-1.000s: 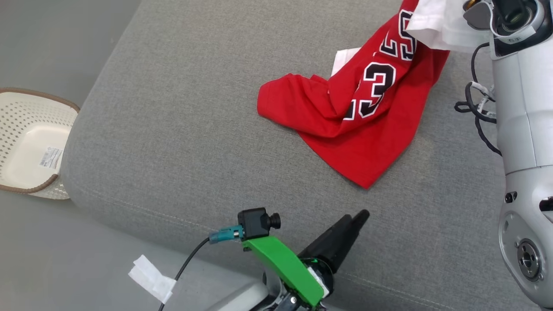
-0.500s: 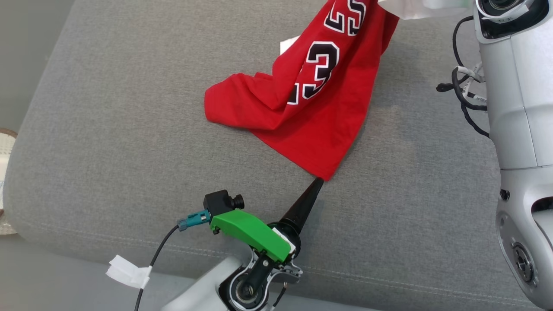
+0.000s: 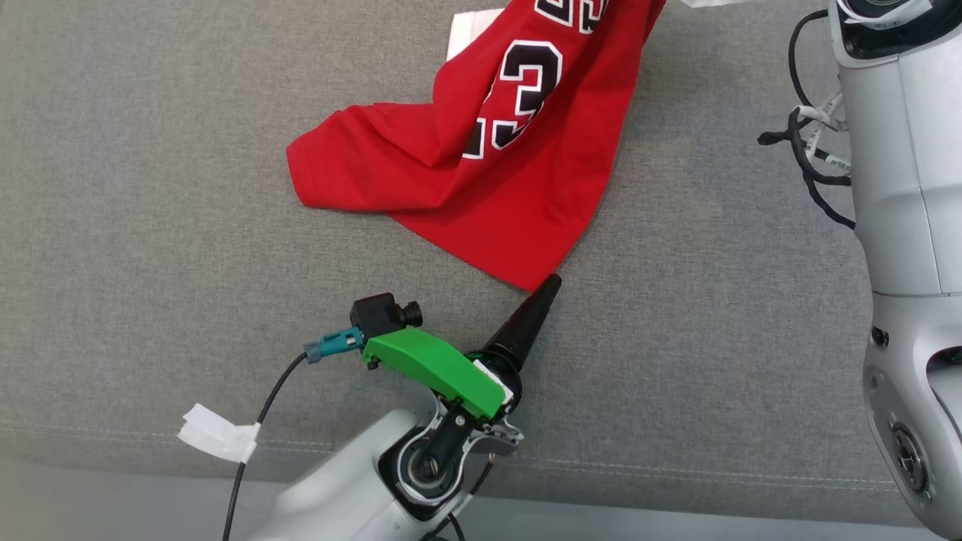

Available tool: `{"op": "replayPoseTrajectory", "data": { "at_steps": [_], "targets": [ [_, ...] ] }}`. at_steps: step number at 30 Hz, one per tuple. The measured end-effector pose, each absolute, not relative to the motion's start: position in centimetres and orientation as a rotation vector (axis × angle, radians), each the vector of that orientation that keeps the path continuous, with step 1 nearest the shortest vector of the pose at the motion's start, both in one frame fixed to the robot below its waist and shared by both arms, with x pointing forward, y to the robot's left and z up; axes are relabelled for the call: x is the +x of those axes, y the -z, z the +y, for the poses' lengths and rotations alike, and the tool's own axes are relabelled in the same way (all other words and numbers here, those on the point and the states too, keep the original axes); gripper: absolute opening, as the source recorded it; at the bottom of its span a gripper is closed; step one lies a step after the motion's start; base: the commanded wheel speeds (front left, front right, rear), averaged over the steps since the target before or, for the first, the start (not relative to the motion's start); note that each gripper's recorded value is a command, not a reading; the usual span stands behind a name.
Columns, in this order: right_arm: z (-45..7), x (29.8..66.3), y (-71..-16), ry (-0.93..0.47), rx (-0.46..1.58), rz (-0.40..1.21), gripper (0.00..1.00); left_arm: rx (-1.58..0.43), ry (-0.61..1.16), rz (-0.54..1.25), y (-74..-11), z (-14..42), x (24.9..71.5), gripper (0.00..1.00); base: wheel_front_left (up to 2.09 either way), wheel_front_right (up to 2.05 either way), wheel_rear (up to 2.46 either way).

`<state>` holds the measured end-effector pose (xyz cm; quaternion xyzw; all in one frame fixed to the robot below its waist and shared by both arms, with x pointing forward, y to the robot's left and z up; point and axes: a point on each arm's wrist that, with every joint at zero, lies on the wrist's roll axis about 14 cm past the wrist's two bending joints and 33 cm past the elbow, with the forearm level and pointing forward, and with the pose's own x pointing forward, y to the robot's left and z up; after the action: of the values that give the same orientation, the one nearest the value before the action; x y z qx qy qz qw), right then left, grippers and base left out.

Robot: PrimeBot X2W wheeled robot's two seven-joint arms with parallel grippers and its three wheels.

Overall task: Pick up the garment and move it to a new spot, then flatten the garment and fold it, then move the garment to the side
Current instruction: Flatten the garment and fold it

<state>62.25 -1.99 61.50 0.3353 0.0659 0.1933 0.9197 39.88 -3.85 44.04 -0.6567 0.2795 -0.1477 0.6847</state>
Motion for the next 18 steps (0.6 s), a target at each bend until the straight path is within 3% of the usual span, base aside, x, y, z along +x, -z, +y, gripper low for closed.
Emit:
{"op": "replayPoseTrajectory", "data": {
  "at_steps": [18],
  "targets": [
    [-1.7, 62.9, -58.6, -0.393, 0.721, 0.152, 0.0, -1.424, 0.295, 0.674, -41.4, -3.6, 40.7, 1.0, 0.0, 0.0, 0.0]
  ]
}}
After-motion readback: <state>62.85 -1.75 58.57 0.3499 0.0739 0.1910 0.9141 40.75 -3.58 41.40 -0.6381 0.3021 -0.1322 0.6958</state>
